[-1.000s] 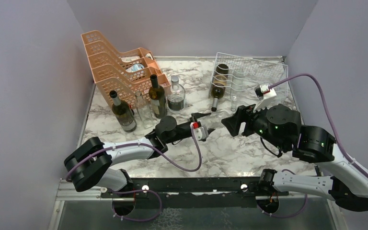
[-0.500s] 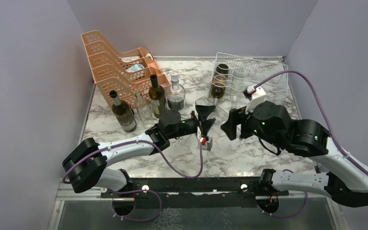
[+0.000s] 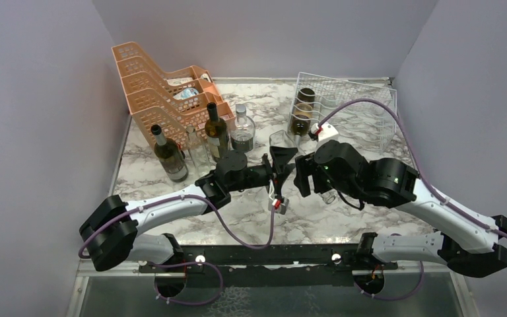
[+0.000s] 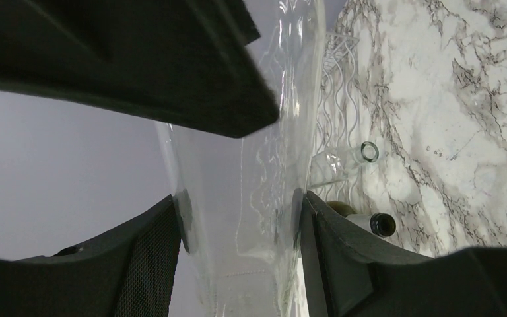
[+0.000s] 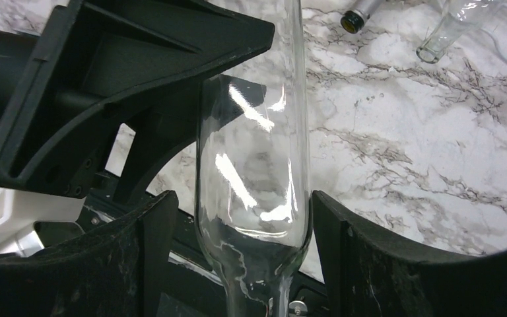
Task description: Put the wine bottle on the wine rack
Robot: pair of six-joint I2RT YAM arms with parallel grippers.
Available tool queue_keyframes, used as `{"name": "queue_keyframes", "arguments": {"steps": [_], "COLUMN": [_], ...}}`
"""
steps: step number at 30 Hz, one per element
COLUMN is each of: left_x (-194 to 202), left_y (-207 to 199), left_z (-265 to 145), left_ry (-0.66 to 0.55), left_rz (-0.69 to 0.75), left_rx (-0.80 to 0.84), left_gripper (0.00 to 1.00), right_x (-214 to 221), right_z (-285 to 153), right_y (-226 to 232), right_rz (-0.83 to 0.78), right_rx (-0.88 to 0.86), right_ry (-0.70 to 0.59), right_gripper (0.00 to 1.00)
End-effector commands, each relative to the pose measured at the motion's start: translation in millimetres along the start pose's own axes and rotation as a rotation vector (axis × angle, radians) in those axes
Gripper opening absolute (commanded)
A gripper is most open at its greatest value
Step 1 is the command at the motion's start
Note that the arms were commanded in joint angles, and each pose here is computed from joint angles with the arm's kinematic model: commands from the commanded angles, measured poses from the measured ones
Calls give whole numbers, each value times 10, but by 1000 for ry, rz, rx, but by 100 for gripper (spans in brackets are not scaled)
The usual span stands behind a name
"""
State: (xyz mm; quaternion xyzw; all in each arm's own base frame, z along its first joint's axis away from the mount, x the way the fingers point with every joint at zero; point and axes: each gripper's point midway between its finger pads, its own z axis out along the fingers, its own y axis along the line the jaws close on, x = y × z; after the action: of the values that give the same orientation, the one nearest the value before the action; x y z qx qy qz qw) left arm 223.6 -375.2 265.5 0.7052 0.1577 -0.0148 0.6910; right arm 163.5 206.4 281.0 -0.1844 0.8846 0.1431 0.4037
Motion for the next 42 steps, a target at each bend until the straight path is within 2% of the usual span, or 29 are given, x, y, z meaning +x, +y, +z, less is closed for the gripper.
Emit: {"name": "queue_keyframes", "arguments": {"steps": [1,3,6,10,12,15,17,18,25,30,36,39,42], "left_x": [-215,-217,-221,-207,-184,-159,-130,-120,-109,-118,2,130,289], "left_y": [462,458,451,436,424,413,398,387,313,290,438,568,686], "left_z": [-73,-77,-76,-90,-100,-117,-121,-123,-164,-226,-436,-602,-784], "left_ry": [-62,-62,-65,-57,-44,-29,-15,-10,-2,3,100,179,263], "left_rz": [82,74,58,40,35,30,20,20,-10,-111,-406,-594,-766], "left_rx": [-112,-112,-111,-111,-112,-114,-114,-113,-106,-120,-248,-376,-529], "left_gripper": [0,0,0,2,11,43,95,99,99,99,99,99,99], "right_x": [213,245,232,170,119,44,-7,-25,-56,-30,107,121,95], "right_z": [131,170,198,186,163,121,97,85,42,36,130,259,427], "right_y": [63,71,59,-3,-36,-83,-119,-126,-233,-339,-481,-523,-523], "right_rz": [2,10,27,50,60,79,89,95,122,157,179,178,181], "right_rx": [-7,-3,12,45,56,68,79,78,115,168,287,322,283], "right_ry": [77,85,71,36,7,-35,-67,-78,-119,-133,-88,-56,-38], "right_gripper": [74,71,60,28,14,3,1,1,1,1,1,1,1]}}
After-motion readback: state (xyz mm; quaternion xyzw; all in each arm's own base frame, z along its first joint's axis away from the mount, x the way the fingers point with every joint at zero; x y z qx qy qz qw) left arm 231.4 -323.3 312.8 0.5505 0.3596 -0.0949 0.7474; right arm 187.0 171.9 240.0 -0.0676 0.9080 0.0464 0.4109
